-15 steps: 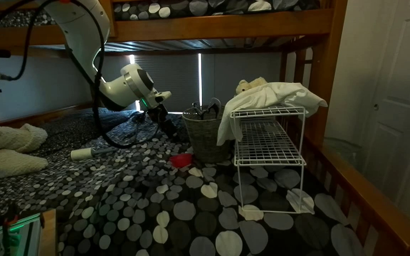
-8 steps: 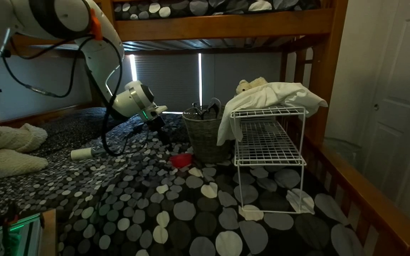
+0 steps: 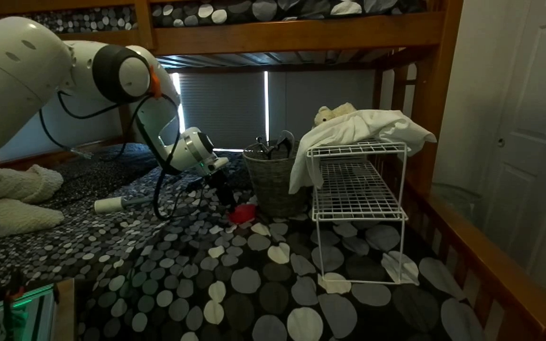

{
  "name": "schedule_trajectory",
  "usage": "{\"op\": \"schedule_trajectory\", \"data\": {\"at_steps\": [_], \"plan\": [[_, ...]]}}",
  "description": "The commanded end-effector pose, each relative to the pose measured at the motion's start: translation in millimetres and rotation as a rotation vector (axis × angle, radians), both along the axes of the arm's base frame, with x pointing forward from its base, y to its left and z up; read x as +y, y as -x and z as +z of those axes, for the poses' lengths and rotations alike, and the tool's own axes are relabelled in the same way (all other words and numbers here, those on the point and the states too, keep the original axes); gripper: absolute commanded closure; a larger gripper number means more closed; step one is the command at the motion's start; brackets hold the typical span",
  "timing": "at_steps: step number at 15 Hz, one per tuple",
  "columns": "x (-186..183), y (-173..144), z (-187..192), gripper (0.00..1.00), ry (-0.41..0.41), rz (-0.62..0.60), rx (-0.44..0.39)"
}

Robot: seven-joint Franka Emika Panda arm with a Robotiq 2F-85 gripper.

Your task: Move the pink bowl to the left

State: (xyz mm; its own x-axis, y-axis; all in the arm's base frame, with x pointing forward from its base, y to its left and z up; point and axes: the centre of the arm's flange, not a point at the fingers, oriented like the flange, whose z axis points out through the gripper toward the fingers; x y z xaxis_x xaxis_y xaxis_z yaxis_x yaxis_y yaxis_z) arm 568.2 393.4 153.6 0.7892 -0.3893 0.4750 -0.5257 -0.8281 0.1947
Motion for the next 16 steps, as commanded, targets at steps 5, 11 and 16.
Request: {"op": "schedule_trajectory", "data": {"at_steps": [5, 11, 16], "plan": [[16, -34, -37, 0.50, -0.017, -0.093, 0.011], [16, -36, -32, 0.96, 0.004, -0.096, 0.020], [27, -17, 15, 0.99, -0.112, 0.095, 0.006]]}}
